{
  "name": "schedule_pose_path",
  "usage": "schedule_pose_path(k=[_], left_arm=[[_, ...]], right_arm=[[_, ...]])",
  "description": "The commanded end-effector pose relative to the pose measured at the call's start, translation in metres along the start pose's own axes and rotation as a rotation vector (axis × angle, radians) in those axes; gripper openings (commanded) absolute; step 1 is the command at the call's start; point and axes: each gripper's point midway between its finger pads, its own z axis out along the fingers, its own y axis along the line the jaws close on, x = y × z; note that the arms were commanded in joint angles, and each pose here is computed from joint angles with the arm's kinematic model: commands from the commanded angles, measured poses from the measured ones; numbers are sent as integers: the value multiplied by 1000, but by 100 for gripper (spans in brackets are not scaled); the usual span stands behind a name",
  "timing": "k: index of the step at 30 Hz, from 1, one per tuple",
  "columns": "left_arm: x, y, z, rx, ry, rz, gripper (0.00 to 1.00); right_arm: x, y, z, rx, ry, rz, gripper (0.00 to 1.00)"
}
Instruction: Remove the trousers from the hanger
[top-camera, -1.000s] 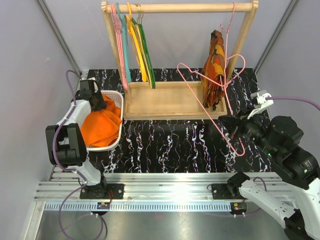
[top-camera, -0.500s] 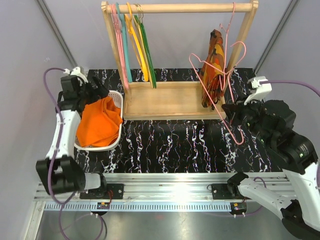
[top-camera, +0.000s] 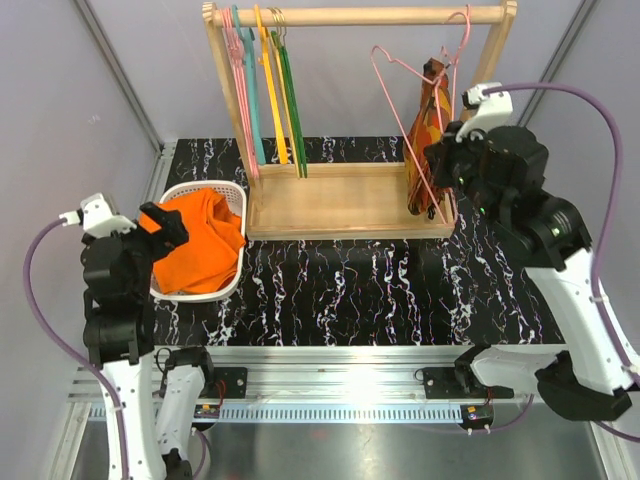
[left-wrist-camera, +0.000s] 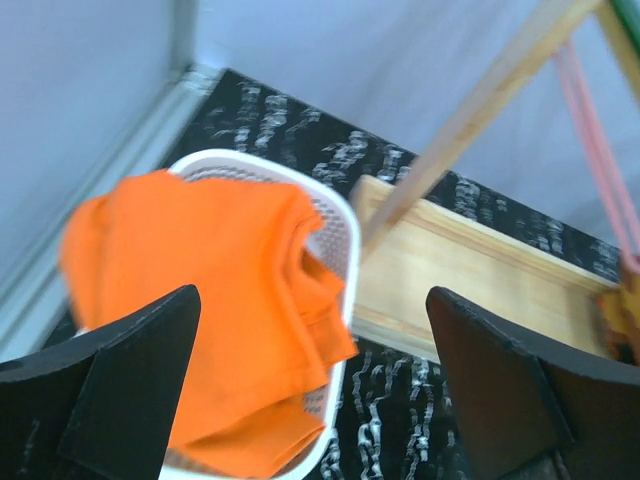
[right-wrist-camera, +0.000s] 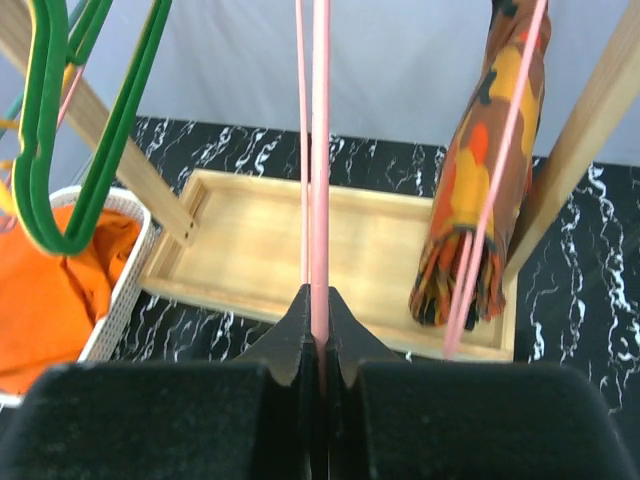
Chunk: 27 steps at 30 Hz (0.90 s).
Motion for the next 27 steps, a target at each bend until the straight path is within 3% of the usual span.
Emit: schedule_pose_path(k=[1, 10, 18, 27], left_arm=[[19, 38, -21, -191, 50, 41, 99], [-7, 39, -113, -167, -66, 99, 99], [-10, 37, -136, -126, -53, 135, 99], [-12, 31, -141, -75, -48, 145, 99]], right_arm=[[-43, 0, 19, 51, -124, 2, 0], [-67, -1, 87, 166, -171, -96, 0], [-50, -4, 137, 235, -89, -155, 0], [-23, -3, 154, 219, -27, -134, 13]])
